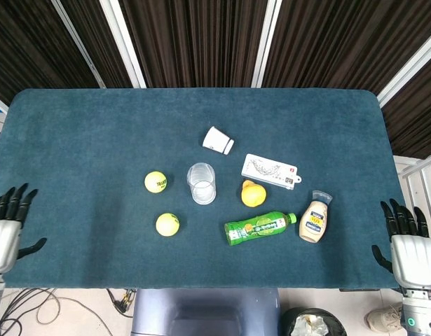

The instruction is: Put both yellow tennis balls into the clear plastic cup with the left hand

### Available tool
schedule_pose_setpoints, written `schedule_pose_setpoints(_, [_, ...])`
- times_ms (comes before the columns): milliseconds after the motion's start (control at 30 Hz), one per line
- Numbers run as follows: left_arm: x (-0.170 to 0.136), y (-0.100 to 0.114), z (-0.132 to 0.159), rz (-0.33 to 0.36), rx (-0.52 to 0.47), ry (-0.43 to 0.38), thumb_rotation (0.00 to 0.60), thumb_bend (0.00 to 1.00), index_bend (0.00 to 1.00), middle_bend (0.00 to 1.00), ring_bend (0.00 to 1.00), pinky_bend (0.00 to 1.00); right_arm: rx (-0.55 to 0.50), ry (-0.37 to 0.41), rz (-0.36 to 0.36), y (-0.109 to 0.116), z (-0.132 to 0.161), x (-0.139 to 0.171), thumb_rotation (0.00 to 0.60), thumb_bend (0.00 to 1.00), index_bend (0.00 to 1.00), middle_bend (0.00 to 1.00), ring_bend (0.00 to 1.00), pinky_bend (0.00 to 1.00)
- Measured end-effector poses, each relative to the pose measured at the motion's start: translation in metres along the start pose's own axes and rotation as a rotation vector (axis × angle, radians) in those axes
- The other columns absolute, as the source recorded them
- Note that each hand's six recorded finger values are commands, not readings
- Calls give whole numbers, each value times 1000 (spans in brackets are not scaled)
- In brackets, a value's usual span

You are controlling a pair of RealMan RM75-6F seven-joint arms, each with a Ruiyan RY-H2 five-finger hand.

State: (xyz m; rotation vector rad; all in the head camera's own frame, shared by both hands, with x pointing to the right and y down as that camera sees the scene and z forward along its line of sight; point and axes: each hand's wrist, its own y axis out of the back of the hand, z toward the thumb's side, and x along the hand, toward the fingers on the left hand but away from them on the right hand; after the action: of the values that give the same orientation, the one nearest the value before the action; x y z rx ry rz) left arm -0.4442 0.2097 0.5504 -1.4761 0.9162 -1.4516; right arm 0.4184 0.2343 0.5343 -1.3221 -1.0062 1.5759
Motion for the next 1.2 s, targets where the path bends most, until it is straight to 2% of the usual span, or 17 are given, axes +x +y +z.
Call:
schedule_pose_setpoints(200, [34,-7,50,-118,-14,-171,600,20,90,1,0,144,7,-7,1,-1,-1,-1,600,340,28,75,118,72])
schedule_pose_setpoints(333, [58,-12,98,-181,15,-319,600,10,90,2,0,143,13,-11,12,-4,-2,-2,600,340,28,75,119,72])
schedule_pose_setpoints(433, [68,-20,128,-224,15,-394,600,1,90,2,0,144,18,-11,20,-6,-1,-2,600,340,28,75,119,72])
schedule_pose_setpoints(633, [75,-37,179,-250,32,-499,600,0,90,2,0,144,22,-18,20,-6,-1,-1,600,340,28,75,119,71])
schedule_pose_setpoints(867, [75,-56,217,-291,65,-578,600,1,81,3,0,166,18,-22,16,-3,-2,-1,600,340,28,75,118,72])
schedule_pose_setpoints(1200, [81,-81,239,-325,153,-591,600,1,75,30,27,191,9,-34,3,1,-6,-1,600,339,28,75,118,72])
